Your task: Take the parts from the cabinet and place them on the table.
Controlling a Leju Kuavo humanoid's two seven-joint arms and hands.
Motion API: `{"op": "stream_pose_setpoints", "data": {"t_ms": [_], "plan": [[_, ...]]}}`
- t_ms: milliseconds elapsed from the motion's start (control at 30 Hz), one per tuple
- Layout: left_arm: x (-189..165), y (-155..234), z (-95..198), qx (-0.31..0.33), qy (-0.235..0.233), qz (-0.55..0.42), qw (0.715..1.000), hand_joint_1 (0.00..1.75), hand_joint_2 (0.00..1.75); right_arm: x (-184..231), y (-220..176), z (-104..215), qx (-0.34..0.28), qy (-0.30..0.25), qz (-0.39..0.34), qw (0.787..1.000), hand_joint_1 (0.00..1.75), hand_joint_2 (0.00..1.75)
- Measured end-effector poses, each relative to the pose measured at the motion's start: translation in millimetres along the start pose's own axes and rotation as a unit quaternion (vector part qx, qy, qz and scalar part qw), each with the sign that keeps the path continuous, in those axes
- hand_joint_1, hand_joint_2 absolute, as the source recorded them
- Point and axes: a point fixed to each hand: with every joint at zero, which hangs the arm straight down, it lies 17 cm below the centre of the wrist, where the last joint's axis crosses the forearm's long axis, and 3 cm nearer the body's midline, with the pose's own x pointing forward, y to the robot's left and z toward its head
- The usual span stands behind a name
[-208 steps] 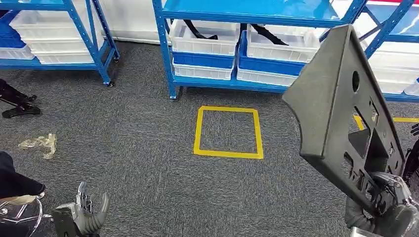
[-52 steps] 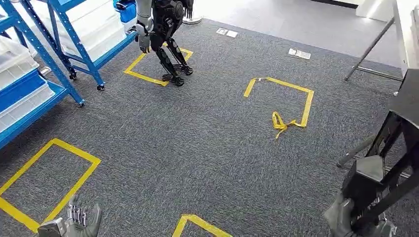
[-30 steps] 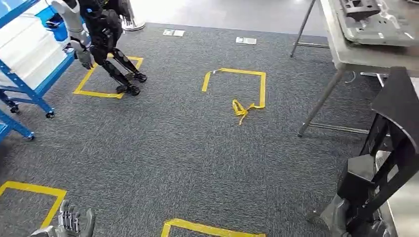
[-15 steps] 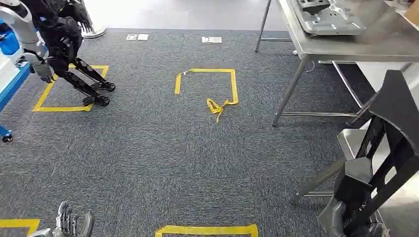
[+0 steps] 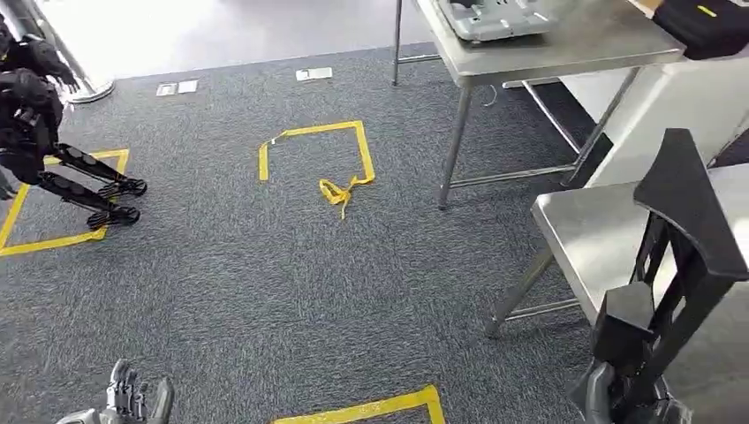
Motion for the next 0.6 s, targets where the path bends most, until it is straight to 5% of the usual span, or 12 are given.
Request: {"op": "stream_pose_setpoints", "data": {"t_ms": [600], "plan": [[1.1, -3.6, -1.5, 0.000, -0.002, 0.002, 1.000, 0.00, 1.75, -3.4, -5.5, -0.8, -0.005, 0.009, 0.000, 1.000, 1.69, 1.75]]}}
